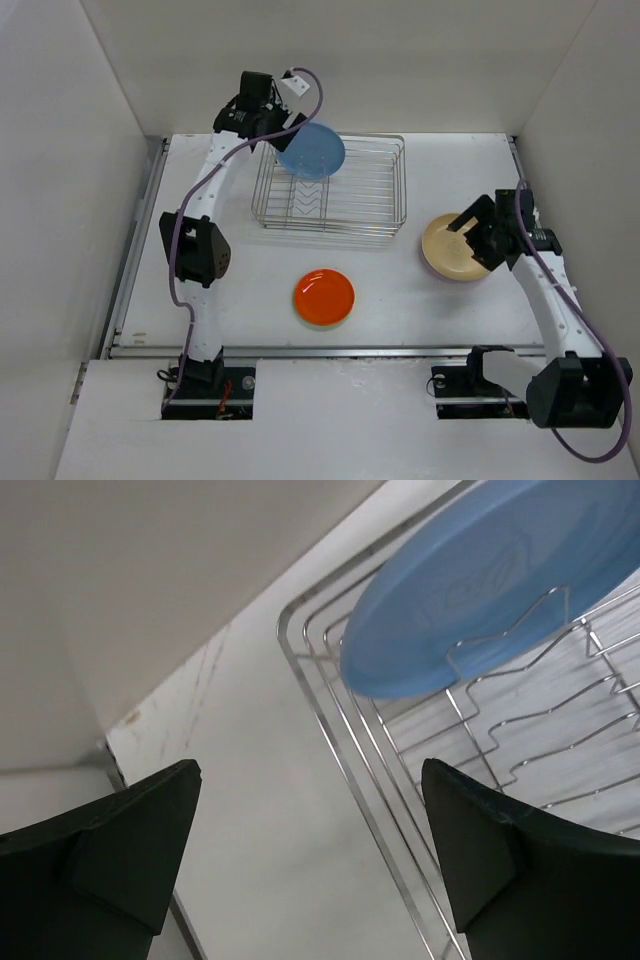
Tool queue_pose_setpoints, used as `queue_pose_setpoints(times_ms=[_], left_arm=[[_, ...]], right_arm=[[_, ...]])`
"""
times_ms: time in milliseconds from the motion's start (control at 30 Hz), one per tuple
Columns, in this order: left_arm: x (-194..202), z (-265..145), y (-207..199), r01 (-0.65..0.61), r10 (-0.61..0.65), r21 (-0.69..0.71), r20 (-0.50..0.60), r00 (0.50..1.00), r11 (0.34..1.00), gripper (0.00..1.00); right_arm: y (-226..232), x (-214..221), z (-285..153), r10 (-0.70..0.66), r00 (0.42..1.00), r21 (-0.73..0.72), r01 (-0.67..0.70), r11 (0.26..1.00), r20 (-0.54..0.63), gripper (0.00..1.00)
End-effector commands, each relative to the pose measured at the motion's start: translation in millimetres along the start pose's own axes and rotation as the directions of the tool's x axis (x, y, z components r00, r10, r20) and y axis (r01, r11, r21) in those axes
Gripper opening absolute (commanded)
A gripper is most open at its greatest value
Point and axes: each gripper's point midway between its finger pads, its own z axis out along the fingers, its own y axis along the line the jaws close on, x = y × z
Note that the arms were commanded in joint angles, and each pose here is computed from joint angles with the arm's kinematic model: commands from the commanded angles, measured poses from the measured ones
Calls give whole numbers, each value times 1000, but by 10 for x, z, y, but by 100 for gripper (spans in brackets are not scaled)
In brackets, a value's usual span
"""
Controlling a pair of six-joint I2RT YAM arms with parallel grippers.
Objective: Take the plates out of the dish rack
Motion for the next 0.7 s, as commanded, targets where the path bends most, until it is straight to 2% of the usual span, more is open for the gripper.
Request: queue_pose_setpoints(times_ms=[0, 33, 100, 267, 400, 433, 467, 567, 600, 667], left_arm=[[-384, 78, -87, -141, 126, 86, 166, 978, 986, 90], [-468, 90, -107, -169, 146, 101, 200, 969, 980, 90], [-372, 262, -184, -169, 145, 127, 180, 973, 977, 89], [-422, 449, -268, -169, 132, 152, 225, 965, 974, 87], [-395, 652, -354, -123, 81, 180, 229, 970, 976, 76], [-436, 659, -338, -116, 72, 176, 238, 969, 978, 72], [-408, 688, -361, -97, 54, 185, 226, 973, 978, 56], [-381, 690, -321, -63, 21, 186, 216, 976, 981, 30], [-440, 626, -287, -65, 22, 176, 233, 972, 982, 19], [-421, 561, -250, -49, 14, 159, 219, 976, 986, 9]], right_arm=[[408, -136, -36, -88, 996, -103, 90, 991, 26, 100], [429, -104, 28, -98, 995, -92, 98, 991, 6, 100], [493, -53, 51, -121, 993, -94, 120, 988, -5, 100], [570, -19, 67, -145, 989, -96, 144, 985, -7, 100], [629, -80, 33, -149, 989, -93, 150, 984, 14, 100], [611, -67, 31, -150, 989, -86, 150, 985, 8, 100], [647, -97, 7, -149, 989, -95, 149, 984, 16, 100], [620, -87, 9, -155, 988, -77, 157, 985, 20, 100], [598, -72, 7, -157, 988, -69, 158, 985, 13, 100], [588, -85, 11, -157, 987, -63, 158, 986, 19, 100]])
